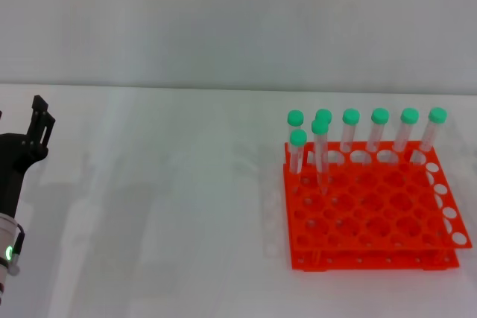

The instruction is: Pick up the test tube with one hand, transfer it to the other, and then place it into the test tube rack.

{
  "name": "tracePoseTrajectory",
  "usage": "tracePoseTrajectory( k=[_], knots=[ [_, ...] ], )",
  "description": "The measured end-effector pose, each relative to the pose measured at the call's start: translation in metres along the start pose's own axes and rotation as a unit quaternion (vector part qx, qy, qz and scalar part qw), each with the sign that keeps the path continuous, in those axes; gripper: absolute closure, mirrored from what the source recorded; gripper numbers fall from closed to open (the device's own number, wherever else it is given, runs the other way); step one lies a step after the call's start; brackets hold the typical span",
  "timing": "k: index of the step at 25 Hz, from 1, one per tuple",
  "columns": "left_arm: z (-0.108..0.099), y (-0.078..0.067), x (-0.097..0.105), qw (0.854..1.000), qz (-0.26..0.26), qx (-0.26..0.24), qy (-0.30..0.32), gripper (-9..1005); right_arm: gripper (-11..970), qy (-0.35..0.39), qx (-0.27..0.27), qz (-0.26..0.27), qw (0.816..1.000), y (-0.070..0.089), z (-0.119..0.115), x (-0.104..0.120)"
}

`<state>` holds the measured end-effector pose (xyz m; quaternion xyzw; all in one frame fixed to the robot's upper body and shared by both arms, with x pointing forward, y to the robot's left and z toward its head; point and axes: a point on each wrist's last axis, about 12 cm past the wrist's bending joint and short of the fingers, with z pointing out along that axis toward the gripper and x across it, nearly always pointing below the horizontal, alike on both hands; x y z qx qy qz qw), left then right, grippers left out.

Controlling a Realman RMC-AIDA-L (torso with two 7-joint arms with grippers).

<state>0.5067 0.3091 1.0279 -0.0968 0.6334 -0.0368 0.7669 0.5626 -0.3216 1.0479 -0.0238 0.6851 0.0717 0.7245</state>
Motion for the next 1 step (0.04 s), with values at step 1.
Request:
tracePoseTrajectory(
  k=[1],
  knots=[
    [0.0002, -0.0002, 0.0, 1.0, 0.0, 0.0, 0.0, 239, 138, 0.0, 0.0, 0.0, 1.0, 0.0001, 0.0, 0.0]
  ],
)
